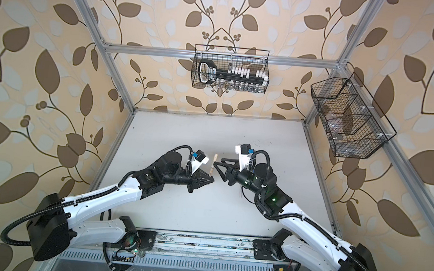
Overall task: Insert the pens into the pen caps
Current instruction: 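Push the cap down onto the pen with the right gripper while the left holds it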
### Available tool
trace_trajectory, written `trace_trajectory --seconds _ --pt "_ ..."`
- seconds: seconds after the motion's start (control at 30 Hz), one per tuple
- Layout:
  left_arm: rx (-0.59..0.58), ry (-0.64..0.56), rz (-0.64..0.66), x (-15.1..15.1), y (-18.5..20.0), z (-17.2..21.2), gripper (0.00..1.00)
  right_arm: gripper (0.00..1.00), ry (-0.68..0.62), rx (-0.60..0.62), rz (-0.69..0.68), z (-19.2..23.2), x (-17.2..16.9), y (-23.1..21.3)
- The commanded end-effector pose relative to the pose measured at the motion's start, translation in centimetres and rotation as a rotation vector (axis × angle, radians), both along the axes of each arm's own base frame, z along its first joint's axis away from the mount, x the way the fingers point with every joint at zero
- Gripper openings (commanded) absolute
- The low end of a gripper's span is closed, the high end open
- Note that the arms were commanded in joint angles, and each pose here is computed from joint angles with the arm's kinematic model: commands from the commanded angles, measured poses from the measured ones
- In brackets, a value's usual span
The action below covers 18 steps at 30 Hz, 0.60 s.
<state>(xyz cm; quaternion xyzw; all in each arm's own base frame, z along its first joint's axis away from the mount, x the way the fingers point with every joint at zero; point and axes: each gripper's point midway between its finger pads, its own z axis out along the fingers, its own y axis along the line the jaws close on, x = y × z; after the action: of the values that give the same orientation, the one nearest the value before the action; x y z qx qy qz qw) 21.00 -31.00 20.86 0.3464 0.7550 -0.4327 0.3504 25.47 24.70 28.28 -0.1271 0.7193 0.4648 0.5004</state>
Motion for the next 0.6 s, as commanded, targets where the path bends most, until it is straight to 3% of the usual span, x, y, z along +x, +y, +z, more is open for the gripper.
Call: trace_trajectory --seconds 0.0,0.3,0.57 --pt "-0.034 -0.056 -0.014 -0.1 -0.2 2.0 0.00 0.55 0.018 -0.001 0.052 0.6 -0.2 0.0" --pt "-0.031 -0.048 -0.024 -0.3 -0.3 1.9 0.00 0.54 0.033 -0.045 0.154 1.9 0.6 1.9" --pt "-0.032 -0.048 -0.027 -0.4 -0.3 2.1 0.00 0.47 0.049 -0.063 0.182 1.8 1.0 2.6"
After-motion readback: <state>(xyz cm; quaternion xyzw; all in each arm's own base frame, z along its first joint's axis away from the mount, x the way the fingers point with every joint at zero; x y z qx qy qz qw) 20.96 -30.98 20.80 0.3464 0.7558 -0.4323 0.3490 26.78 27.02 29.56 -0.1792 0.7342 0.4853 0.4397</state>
